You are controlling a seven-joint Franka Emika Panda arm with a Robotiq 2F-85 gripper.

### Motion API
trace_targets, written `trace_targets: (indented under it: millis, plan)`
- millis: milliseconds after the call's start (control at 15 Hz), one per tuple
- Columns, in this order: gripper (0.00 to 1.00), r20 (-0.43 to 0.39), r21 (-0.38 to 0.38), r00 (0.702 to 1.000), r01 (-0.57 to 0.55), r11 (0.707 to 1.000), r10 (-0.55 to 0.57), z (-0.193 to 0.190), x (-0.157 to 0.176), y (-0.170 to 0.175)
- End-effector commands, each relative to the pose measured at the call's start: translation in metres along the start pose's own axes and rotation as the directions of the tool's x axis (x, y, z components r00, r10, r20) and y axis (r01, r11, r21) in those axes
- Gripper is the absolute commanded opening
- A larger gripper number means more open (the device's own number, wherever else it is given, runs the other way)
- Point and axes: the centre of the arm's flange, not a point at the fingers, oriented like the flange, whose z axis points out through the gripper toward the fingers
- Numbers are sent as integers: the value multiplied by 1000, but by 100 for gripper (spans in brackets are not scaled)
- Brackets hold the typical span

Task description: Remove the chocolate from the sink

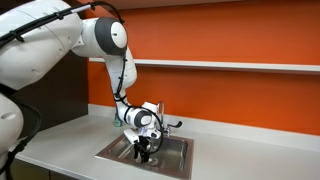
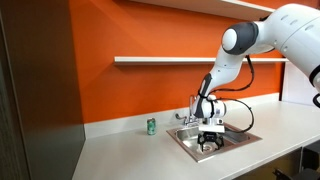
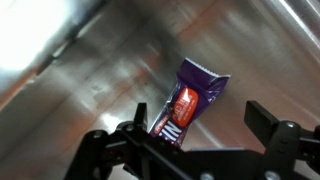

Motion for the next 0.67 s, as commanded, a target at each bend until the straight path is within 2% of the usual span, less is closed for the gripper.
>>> trace_targets:
  millis: [0, 600]
  plan:
    - [100, 13, 2, 997, -73, 997, 73, -3, 3, 4]
    - [100, 7, -8, 987, -162, 987, 162, 0, 12, 11]
